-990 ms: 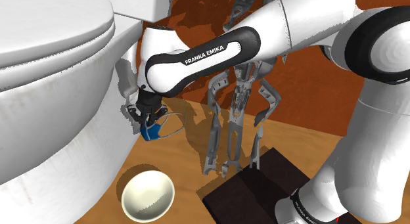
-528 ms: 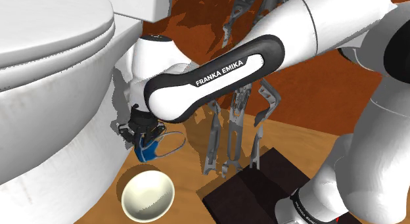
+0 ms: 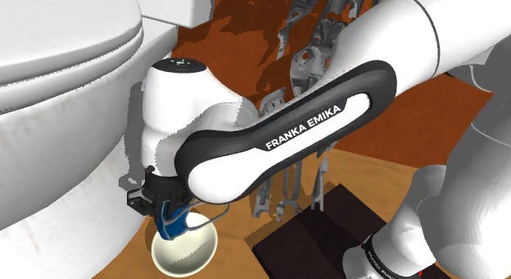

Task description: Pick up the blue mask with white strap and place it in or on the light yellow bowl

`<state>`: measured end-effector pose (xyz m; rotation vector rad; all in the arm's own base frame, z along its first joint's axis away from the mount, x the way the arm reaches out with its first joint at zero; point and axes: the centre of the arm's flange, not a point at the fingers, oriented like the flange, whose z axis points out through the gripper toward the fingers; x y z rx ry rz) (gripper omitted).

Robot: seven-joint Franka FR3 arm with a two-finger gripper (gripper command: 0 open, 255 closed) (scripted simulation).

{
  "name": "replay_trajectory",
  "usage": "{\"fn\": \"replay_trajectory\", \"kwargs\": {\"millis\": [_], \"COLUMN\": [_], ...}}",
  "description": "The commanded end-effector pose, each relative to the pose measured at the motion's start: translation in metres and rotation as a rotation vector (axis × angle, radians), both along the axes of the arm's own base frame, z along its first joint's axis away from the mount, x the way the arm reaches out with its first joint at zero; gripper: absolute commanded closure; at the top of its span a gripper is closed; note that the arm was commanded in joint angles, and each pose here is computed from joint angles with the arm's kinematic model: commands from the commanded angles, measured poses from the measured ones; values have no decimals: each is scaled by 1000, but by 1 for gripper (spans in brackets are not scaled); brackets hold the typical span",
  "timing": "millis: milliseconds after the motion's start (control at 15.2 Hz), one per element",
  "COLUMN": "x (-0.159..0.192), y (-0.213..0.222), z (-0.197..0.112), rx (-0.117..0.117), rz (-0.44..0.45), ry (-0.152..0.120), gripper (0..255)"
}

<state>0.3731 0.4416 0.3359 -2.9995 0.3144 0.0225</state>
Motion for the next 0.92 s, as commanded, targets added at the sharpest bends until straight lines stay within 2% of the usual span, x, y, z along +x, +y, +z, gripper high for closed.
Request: {"fn": "replay_trajectory", "kwargs": {"millis": [0, 858], "x": [-5, -5], "y": [3, 3], "z": [-8, -76], "rx": [0, 0], "rz": [-2, -2], "ry": [0, 0], "gripper": [255, 255]}}
